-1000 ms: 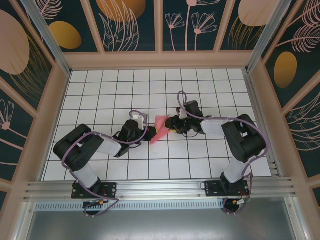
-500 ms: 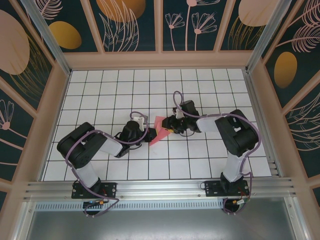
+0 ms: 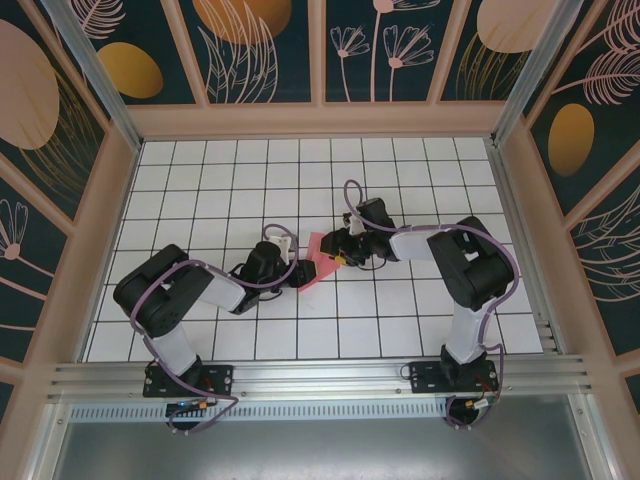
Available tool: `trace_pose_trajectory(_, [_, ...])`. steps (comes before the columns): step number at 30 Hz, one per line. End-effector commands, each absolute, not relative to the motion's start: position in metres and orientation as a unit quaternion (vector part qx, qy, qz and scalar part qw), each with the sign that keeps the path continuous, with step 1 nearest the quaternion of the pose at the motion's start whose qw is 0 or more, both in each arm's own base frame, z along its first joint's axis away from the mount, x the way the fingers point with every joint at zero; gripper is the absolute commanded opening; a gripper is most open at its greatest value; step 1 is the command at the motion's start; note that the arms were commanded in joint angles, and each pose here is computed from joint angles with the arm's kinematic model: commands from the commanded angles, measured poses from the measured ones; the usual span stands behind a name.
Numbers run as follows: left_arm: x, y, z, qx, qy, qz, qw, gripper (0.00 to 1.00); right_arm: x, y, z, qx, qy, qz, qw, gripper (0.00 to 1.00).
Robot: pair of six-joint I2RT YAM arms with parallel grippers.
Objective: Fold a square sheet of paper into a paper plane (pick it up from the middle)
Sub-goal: Fourth fold the wing at the center of the table.
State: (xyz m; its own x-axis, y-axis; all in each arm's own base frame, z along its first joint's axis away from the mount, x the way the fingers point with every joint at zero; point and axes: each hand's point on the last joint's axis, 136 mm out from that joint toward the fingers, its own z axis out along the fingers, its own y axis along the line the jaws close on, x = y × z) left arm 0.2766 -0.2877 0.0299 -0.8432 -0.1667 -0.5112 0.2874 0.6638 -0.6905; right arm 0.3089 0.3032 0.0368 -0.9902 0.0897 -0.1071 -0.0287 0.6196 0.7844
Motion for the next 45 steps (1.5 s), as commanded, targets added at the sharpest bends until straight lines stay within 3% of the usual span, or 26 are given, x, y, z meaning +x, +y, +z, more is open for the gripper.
trace_pose_trajectory(1, [0.278, -0.288, 0.033, 0.052, 0.87, -0.4, 0.282, 0.29, 0.313, 0.299, 0.017, 0.033, 0.911, 0.406, 0.068, 0.52])
trace_pose_trajectory(12, [0.285, -0.29, 0.042, 0.034, 0.86, -0.412, 0.298, 0.13, 0.308, 0.306, 0.045, -0.001, 0.891, 0.445, 0.09, 0.49])
trace_pose_trajectory(28, [0.282, -0.292, 0.04, 0.009, 0.855, -0.435, 0.283, 0.11, 0.301, 0.308, 0.03, 0.008, 0.91, 0.406, 0.079, 0.48])
trace_pose_trajectory(33, [0.281, -0.293, 0.039, 0.007, 0.856, -0.436, 0.277, 0.15, 0.301, 0.302, 0.017, 0.023, 0.922, 0.381, 0.071, 0.48])
trace_pose_trajectory(45, [0.277, -0.275, 0.056, 0.003, 0.871, -0.397, 0.289, 0.4, 0.294, 0.291, -0.007, 0.038, 0.945, 0.32, 0.045, 0.48])
